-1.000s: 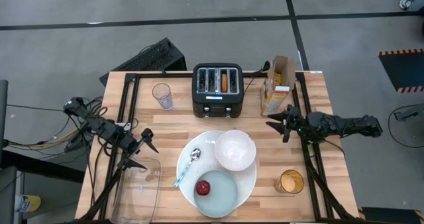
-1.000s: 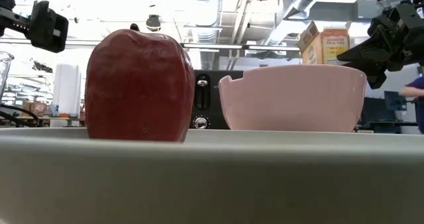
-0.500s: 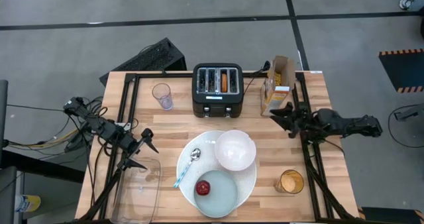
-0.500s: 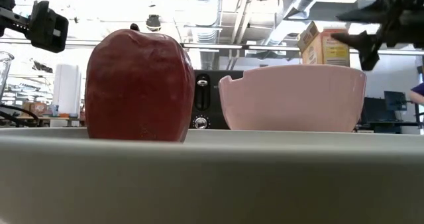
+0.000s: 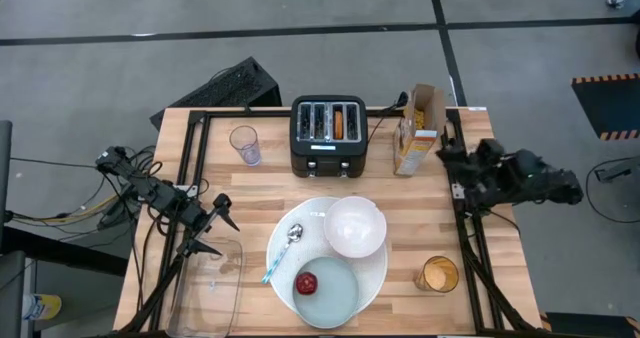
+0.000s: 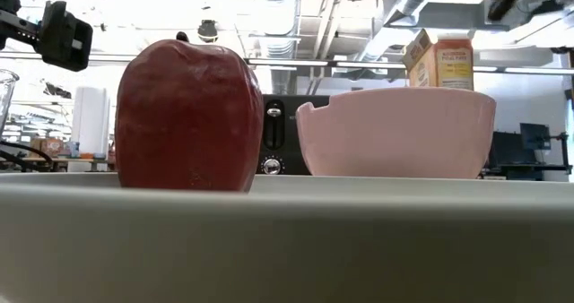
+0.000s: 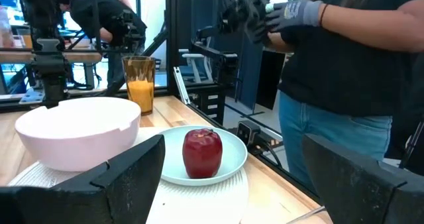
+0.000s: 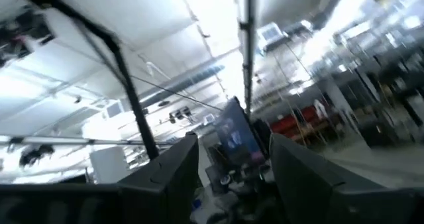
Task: Arrange a breakfast setting
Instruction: Pour the cereal from the cereal box into the white bowl
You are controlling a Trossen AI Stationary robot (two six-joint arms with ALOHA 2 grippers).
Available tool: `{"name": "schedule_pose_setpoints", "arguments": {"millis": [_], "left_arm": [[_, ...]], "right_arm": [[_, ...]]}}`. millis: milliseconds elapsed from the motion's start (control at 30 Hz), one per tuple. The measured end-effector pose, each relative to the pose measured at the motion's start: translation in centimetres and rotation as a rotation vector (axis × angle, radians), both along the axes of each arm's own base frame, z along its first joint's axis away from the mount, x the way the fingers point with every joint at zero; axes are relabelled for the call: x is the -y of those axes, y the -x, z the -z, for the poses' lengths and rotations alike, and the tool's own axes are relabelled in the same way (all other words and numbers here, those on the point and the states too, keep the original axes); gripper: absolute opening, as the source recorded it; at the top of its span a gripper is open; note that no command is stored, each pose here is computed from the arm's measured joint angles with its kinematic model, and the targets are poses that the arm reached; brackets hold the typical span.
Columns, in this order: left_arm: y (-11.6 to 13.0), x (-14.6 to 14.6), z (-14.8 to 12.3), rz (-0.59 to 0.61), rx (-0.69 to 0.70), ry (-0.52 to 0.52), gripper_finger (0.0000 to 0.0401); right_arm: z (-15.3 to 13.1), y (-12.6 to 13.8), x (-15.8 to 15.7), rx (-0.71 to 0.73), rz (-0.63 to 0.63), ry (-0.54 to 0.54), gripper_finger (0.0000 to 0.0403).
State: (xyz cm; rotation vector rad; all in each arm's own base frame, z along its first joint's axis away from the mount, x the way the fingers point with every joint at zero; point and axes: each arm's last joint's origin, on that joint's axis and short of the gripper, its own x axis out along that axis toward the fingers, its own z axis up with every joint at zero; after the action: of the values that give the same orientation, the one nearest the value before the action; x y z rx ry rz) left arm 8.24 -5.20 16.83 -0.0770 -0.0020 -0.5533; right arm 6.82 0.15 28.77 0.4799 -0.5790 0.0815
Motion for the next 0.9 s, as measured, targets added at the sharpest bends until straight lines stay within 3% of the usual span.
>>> {"name": "schedule_pose_setpoints", "arguments": {"millis": [167,300,533,700,900], "left_arm": [[0.0,0.0,0.0,0.0,0.0,0.0,0.0339],[0.0,0.0,0.0,0.001,0.0,0.0,0.0339],[0.0,0.0,0.0,0.0,0.0,0.0,0.0339],[0.0,0.0,0.0,0.001,0.0,0.0,0.0339],[0.0,0.0,0.0,0.001,0.0,0.0,0.0339]], "right_arm": [[-5.3,0.8,0.0,-0.003,0.076,0.148,0.0208],[-8.6,0.8,0.2,-0.195,0.152,0.183,0.0208],[-10.7,-0.7,0.5,-0.616,0.177,-0.035,0.0208],[-8.8,-2.1,0.4,-0.903,0.164,-0.28,0.0208],[-6.0,-3.1,0.3,-1.184,0.243,-0.495,0.0208]]}}
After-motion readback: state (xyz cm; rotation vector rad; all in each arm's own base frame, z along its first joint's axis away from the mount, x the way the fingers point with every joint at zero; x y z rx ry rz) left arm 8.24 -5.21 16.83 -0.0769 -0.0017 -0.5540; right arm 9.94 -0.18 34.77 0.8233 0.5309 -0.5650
